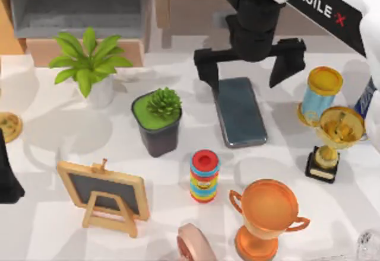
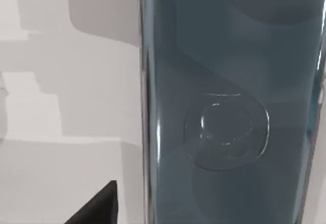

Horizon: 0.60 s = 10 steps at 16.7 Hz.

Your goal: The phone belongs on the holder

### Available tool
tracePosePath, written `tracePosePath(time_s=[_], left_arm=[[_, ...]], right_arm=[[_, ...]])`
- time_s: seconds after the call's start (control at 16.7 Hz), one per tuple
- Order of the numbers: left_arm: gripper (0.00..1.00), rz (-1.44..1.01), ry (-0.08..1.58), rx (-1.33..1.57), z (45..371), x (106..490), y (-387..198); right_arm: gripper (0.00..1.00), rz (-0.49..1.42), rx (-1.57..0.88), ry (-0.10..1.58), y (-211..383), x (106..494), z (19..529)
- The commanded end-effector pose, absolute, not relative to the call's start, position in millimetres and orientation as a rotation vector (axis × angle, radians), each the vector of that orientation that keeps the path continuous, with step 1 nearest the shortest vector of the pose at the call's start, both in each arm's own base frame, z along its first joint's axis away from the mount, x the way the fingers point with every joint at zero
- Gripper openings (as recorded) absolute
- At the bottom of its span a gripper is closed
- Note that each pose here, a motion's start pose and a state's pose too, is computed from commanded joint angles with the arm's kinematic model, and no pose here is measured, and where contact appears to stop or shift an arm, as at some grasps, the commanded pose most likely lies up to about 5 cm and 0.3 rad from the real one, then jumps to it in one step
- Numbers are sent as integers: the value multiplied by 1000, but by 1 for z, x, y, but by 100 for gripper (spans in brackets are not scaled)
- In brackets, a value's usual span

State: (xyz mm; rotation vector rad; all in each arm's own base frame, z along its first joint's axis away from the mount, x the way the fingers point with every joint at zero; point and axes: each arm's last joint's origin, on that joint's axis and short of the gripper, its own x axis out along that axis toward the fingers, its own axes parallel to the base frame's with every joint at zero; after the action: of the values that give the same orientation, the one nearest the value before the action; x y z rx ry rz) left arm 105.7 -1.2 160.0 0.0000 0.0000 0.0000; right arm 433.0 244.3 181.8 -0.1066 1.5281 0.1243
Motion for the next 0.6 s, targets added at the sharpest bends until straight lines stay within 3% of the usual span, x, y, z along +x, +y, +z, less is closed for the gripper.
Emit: tracePosePath(time_s=[0.6], left_arm=[[100, 0, 0, 0, 160, 106, -1]], right_arm=[[100, 119, -112, 1543, 248, 435, 155]])
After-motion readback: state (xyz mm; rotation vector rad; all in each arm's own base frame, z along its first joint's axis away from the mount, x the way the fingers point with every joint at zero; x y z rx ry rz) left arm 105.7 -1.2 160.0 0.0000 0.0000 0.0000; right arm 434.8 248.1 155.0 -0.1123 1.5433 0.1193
